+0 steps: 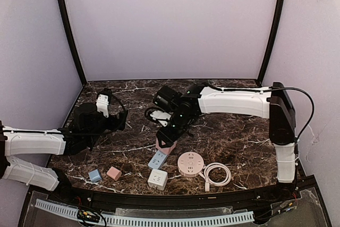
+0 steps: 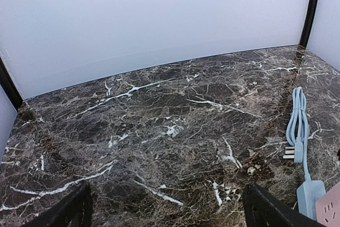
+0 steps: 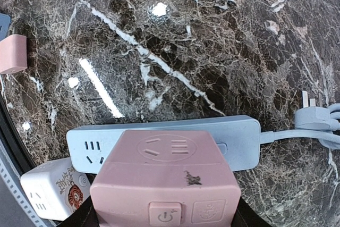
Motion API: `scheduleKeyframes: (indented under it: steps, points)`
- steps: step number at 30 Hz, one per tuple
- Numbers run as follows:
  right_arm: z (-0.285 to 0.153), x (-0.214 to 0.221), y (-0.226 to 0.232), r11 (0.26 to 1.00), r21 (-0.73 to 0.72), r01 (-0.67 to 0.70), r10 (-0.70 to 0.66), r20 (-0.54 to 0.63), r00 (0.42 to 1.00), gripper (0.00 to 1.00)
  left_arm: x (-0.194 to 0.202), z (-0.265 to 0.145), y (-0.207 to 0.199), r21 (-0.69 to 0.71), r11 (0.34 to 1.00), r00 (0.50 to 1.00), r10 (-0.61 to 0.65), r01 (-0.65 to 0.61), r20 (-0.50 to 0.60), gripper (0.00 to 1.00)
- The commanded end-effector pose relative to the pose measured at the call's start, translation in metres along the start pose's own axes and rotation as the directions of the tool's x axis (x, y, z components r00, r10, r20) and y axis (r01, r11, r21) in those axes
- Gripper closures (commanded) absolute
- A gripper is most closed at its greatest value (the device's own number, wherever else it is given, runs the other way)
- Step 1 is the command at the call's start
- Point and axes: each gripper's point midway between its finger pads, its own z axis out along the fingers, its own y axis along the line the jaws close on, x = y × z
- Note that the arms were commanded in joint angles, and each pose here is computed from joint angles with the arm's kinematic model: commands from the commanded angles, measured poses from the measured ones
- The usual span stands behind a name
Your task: Insert the plug
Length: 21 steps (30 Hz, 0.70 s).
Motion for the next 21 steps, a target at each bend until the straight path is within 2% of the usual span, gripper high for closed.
scheduleKeyframes:
  steps: [1,21]
  points:
    - [0.0041,-0.0048,0.0060,1.000,-0.001,0.005,-0.005,0.003,1.000,1.00,0.0005,-0.0025,0.0031,-0.005,1.000,1.000,0.004,-0.004,0.011,0.01]
    - [0.0045,0.0025,0.0049,0.999,0.032,-0.002,0.003,-0.019,1.000,1.00,0.0012,-0.0025,0.0027,-0.002,1.000,1.000,0.008,-0.008,0.009,0.01]
